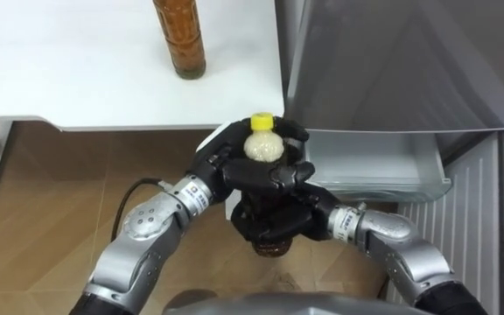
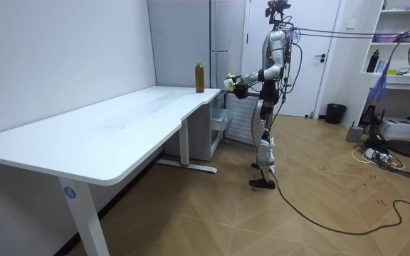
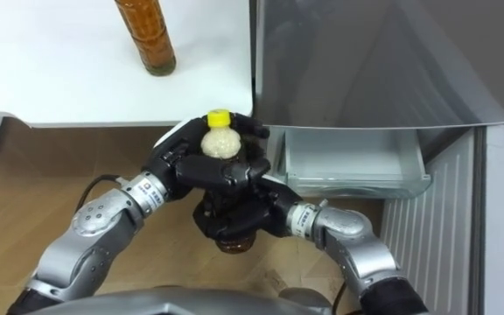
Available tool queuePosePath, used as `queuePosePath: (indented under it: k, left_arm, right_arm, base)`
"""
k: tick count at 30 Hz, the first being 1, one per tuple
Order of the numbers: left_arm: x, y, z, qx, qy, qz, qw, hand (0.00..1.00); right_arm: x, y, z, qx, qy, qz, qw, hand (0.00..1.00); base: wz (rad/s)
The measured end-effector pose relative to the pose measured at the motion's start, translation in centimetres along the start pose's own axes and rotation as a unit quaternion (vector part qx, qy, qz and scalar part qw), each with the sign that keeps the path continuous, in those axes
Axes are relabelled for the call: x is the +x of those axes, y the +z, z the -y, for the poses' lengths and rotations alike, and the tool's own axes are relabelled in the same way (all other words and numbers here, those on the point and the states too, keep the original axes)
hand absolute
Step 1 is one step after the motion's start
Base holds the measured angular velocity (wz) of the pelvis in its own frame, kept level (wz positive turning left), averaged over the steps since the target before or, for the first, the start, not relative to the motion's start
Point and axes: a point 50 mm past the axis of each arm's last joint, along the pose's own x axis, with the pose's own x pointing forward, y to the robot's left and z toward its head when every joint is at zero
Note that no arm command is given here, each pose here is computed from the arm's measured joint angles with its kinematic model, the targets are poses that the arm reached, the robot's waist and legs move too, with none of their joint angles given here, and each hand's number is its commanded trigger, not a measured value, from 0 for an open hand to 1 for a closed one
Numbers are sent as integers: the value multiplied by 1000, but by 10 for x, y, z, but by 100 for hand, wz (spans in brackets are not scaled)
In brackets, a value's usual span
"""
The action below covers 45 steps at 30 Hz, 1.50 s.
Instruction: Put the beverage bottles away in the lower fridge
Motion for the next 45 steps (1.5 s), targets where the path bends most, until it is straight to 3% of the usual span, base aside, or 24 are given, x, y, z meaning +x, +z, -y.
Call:
queuePosePath:
  k: [27,45]
  left_arm:
    - [0,5,-2,10,12,9,1000,0]
    - [-15,81,2,80,17,195,977,0]
  right_arm:
    - [-3,0,2,-2,-2,0,1000,100]
    - [-7,-6,2,-2,1,-12,1000,100]
  base:
    - [0]
    - [-1]
